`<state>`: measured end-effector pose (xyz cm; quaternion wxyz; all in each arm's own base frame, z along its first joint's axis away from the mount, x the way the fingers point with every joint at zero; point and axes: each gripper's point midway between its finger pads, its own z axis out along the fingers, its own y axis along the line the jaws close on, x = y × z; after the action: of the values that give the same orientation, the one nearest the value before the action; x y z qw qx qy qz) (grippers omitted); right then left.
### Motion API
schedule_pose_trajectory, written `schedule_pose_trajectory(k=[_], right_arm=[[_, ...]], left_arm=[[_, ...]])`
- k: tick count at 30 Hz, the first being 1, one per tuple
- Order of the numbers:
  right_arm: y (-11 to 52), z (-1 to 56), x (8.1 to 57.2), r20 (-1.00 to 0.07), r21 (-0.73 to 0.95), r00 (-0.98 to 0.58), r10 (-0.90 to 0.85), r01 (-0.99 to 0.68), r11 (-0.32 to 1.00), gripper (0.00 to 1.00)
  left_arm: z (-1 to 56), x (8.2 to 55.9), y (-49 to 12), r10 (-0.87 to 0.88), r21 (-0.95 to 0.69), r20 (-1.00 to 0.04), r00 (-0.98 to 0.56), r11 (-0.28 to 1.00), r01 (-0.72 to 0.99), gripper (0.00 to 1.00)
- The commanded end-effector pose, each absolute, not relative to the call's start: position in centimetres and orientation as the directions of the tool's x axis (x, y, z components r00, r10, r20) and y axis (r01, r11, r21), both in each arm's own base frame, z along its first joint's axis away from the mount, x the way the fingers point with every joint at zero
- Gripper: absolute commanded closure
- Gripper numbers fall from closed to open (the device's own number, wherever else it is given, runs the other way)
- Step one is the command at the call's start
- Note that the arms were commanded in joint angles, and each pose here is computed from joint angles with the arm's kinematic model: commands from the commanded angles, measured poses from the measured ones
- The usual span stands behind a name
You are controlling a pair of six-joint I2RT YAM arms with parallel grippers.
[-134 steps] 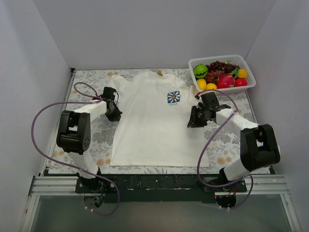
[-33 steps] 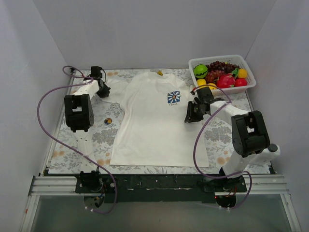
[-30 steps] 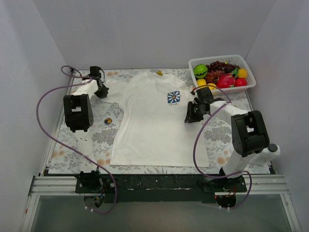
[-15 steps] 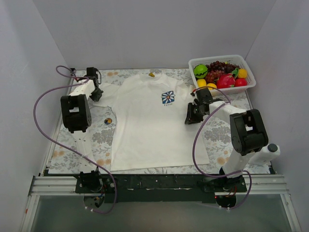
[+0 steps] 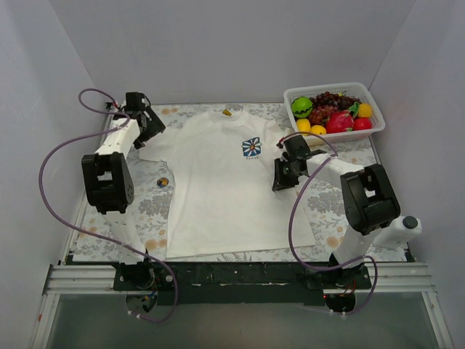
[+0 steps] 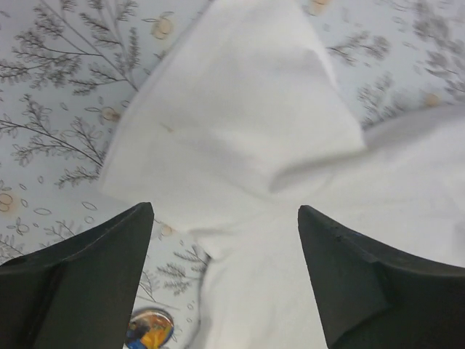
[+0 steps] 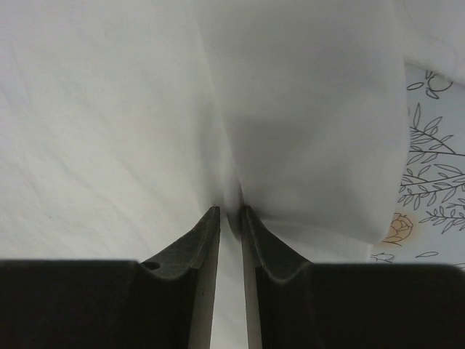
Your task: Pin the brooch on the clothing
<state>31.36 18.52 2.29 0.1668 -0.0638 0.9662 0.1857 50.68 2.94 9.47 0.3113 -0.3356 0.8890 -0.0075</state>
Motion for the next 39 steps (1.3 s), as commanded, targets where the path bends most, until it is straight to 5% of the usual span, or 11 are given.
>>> schedule_pose_trajectory(k=[1, 4, 7, 8, 10, 18, 31, 39], right_arm=[[17.4, -0.4, 26.2, -0.183, 0.279, -0.975, -0.124, -0.173, 0.945, 0.74], [16.9, -0.8, 25.1, -0.163, 0.262, -0.978, -0.128, -0.168, 0.950, 0.74], [16.5, -0.8, 24.9, -0.157, 0.242, -0.979, -0.129, -0.164, 0.956, 0.74], [16.3, -0.9, 24.7, -0.150, 0.232, -0.980, -0.132, -0.164, 0.959, 0.75], [15.9, -0.8, 24.9, -0.153, 0.210, -0.980, -0.129, -0.160, 0.965, 0.75], [14.2, -0.3, 24.0, -0.128, 0.130, -0.985, -0.115, -0.132, 0.983, 0.76], [13.3, 0.0, 21.3, -0.087, 0.133, -0.991, -0.103, -0.114, 0.985, 0.77], [15.9, 5.2, 28.2, -0.297, 0.167, -0.944, -0.142, -0.198, 0.966, 0.75]], left_arm=[[14.3, 48.7, -4.4, -0.498, -0.325, -0.575, -0.650, 0.867, -0.377, 0.20], [12.9, 45.6, -9.1, -0.416, -0.322, -0.538, -0.733, 0.905, -0.278, 0.31], [10.4, 41.7, -13.0, -0.360, -0.336, -0.456, -0.814, 0.916, -0.217, 0.59], [9.7, 40.6, -13.6, -0.356, -0.339, -0.432, -0.828, 0.915, -0.217, 0.83], [8.2, 37.8, -14.7, -0.333, -0.339, -0.381, -0.863, 0.918, -0.205, 1.00], [5.8, 30.4, -15.5, -0.330, -0.316, -0.246, -0.911, 0.916, -0.246, 1.00], [3.0, 24.7, -10.4, -0.379, -0.022, -0.155, -0.912, 0.925, -0.380, 1.00], [4.9, 27.0, -10.6, -0.358, -0.053, -0.234, -0.904, 0.933, -0.356, 1.00]])
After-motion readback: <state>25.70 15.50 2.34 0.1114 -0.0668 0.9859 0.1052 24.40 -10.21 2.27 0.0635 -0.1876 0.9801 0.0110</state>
